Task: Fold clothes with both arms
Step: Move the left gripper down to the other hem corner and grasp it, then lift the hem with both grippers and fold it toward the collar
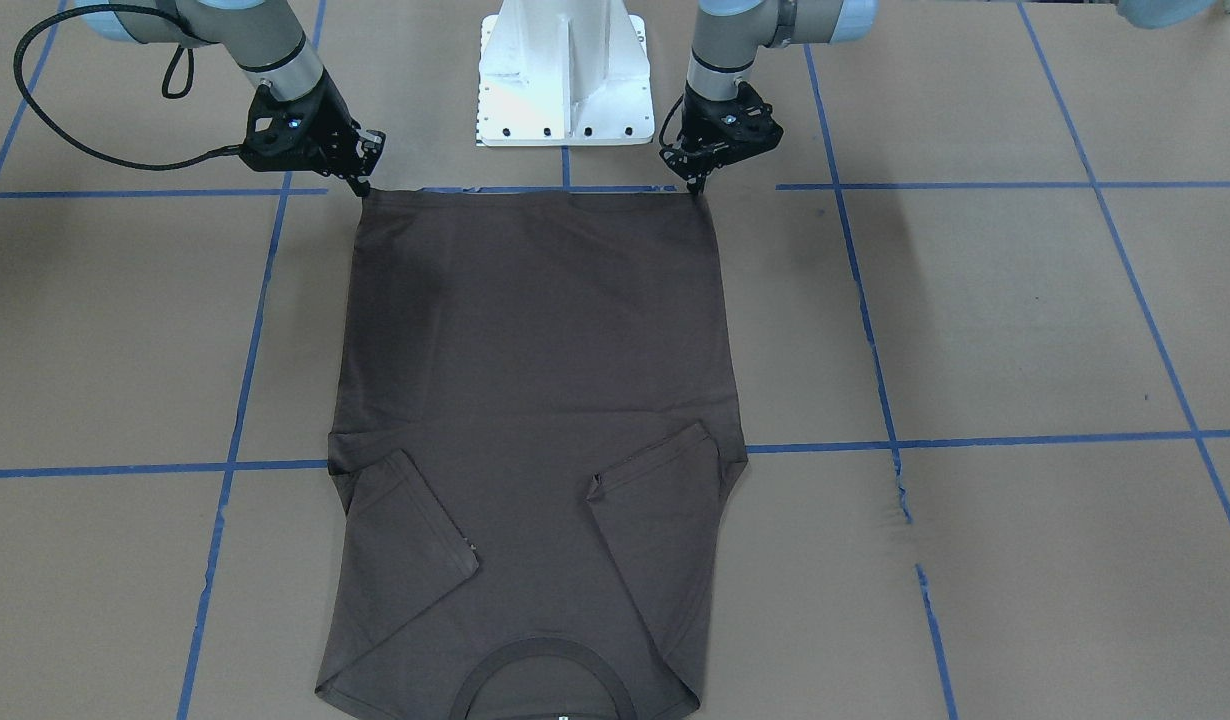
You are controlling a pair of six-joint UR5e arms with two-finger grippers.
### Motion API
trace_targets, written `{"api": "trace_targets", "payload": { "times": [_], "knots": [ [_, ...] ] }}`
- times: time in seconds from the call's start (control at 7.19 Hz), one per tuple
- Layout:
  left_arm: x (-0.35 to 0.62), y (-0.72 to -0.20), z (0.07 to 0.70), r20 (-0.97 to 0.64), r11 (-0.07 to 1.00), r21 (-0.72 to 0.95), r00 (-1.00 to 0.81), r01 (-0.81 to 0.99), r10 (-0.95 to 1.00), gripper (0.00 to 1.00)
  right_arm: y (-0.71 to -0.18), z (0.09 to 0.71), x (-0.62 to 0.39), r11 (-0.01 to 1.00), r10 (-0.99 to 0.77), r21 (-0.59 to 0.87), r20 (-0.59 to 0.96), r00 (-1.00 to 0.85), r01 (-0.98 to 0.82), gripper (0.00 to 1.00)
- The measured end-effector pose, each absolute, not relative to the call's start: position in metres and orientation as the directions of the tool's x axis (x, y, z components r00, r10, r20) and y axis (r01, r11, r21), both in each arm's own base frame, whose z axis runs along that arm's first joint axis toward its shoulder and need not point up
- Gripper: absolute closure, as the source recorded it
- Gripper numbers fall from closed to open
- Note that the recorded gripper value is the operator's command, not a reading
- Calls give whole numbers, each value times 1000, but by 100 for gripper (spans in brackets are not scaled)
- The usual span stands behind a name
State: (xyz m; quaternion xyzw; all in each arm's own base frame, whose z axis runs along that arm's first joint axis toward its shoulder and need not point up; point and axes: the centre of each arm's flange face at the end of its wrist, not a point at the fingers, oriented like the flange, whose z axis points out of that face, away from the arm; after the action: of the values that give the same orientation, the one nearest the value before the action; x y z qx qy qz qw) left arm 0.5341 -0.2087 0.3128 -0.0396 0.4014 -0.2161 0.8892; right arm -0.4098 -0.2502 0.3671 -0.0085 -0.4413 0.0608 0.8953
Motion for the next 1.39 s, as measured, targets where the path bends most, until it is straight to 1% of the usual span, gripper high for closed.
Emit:
{"api": "trace_targets", "payload": {
  "times": [0.28,0.7,0.97,1.25,1.39],
  "knots": [
    [522,-210,300,-703,905,-240,580,351,-412,100,-250,364,-406,993,120,-83,794,597,-89,100],
    [478,-202,265,-703,919,-217,600,329,-381,100,-246,357,-377,990,136,-131,803,581,-50,100],
    [452,-172,237,-714,939,-213,614,269,-337,100,-233,348,-357,986,135,-166,813,567,3,100],
    [443,-141,227,-714,956,-210,636,206,-294,100,-221,338,-341,978,133,-198,823,552,60,100],
    [442,-137,226,-714,958,-209,639,194,-285,100,-218,333,-338,976,131,-203,829,544,75,100]
  ]
}}
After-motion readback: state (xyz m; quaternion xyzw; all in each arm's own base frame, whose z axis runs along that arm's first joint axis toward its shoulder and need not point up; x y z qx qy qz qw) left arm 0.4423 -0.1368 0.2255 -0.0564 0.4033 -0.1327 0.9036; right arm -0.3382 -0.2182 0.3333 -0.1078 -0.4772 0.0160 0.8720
